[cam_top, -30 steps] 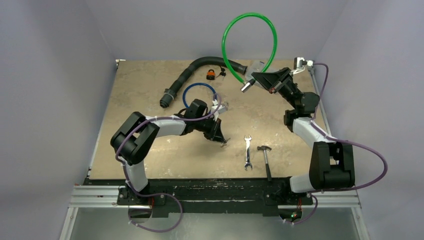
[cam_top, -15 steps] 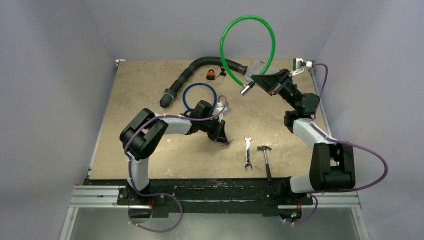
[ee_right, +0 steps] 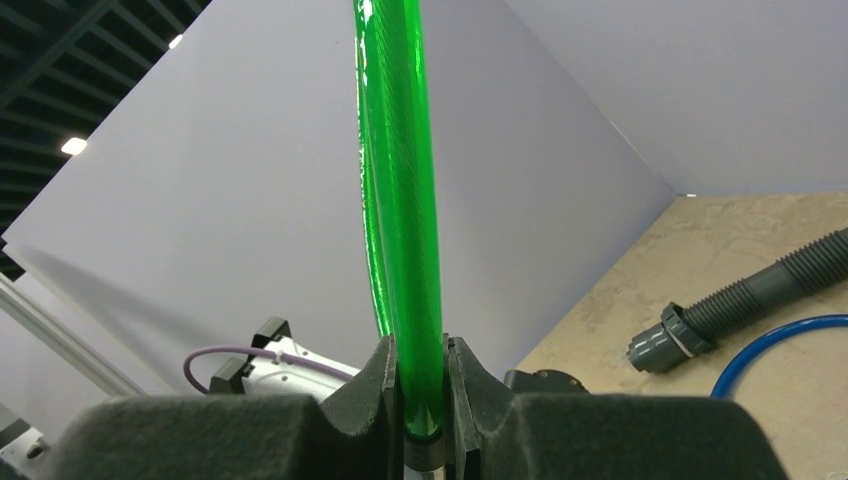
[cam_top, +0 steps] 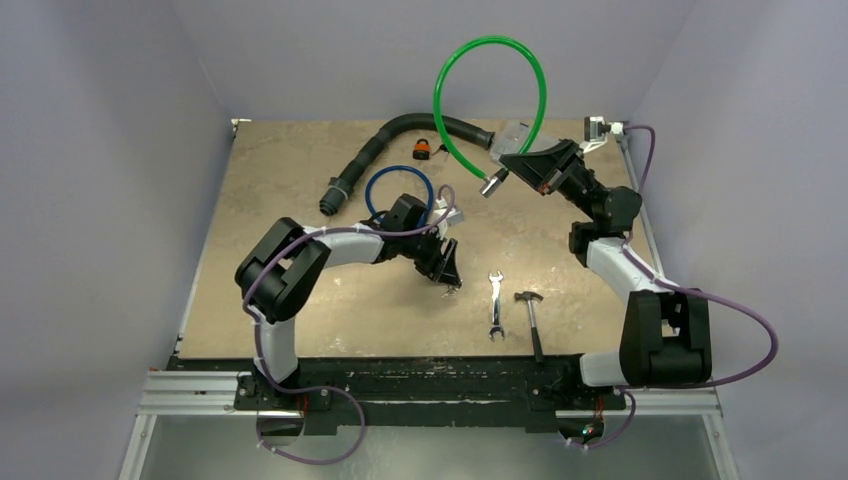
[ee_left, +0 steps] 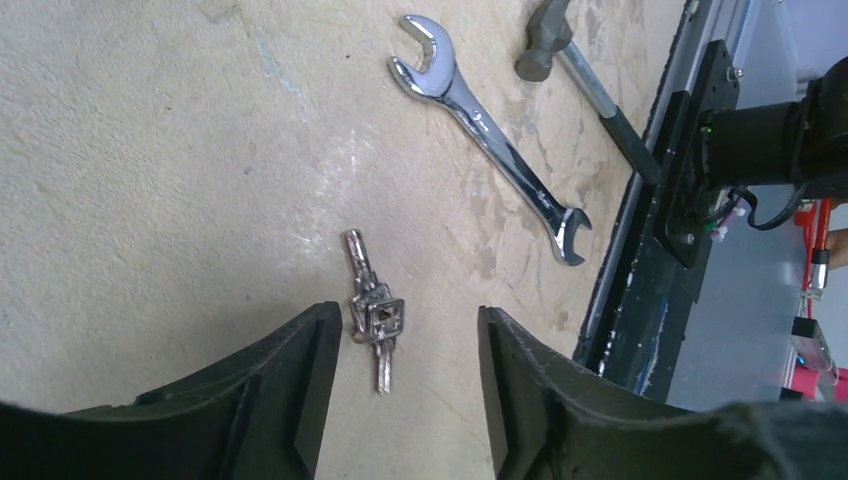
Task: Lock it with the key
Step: Place the key at the center of the board, then place the lock at the center of the board.
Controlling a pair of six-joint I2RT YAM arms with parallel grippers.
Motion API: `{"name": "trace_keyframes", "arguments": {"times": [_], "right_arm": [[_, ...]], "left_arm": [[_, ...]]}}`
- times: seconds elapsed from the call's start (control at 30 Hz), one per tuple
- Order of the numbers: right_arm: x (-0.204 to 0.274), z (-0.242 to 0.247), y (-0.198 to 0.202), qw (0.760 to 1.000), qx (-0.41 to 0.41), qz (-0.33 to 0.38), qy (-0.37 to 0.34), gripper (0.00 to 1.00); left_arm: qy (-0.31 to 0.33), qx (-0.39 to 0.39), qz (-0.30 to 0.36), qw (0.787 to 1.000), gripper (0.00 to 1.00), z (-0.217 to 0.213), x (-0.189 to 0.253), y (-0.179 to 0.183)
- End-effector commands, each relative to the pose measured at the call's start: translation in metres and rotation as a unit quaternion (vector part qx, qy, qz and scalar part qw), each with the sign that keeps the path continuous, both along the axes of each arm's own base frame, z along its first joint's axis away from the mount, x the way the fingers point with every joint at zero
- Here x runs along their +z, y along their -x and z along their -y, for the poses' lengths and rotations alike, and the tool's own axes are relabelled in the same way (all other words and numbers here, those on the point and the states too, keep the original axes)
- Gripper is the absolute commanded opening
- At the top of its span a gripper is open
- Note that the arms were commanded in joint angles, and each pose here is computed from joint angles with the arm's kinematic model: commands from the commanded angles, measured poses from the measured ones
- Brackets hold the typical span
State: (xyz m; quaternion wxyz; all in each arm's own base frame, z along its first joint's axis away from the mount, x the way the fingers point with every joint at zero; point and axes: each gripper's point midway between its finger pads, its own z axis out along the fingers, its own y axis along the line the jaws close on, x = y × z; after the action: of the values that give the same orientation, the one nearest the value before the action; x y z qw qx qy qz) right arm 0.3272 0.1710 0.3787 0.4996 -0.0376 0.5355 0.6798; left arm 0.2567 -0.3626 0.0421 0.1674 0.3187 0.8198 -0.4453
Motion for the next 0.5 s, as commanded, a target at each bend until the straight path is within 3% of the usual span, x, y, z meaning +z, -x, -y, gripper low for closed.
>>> {"name": "trace_keyframes", "arguments": {"times": [0.0, 0.17, 0.33, 0.47], "right_arm": [[0.036, 0.001, 0.028, 0.996, 0.005, 0.093, 0.006, 0.0], [0.038, -0.002, 0.034, 0.995, 0.023, 0.095, 0.017, 0.0], [0.017, -0.008, 0.032, 0.996, 0.037, 0.07, 0.047, 0.0], [-0.01, -0.034, 0.041, 0.99, 0.087, 0.053, 0.095, 0.0]], "left_arm": [[0.026, -0.011, 0.064, 0.998, 0.62, 0.0, 0.059, -0.009], [0.06, 0.016, 0.068, 0.996, 0.88, -0.026, 0.099, -0.017], [0.07, 0.095, 0.094, 0.989, 0.97, -0.082, 0.132, -0.049], [0.101, 0.211, 0.11, 0.966, 0.98, -0.149, 0.164, -0.089]]}}
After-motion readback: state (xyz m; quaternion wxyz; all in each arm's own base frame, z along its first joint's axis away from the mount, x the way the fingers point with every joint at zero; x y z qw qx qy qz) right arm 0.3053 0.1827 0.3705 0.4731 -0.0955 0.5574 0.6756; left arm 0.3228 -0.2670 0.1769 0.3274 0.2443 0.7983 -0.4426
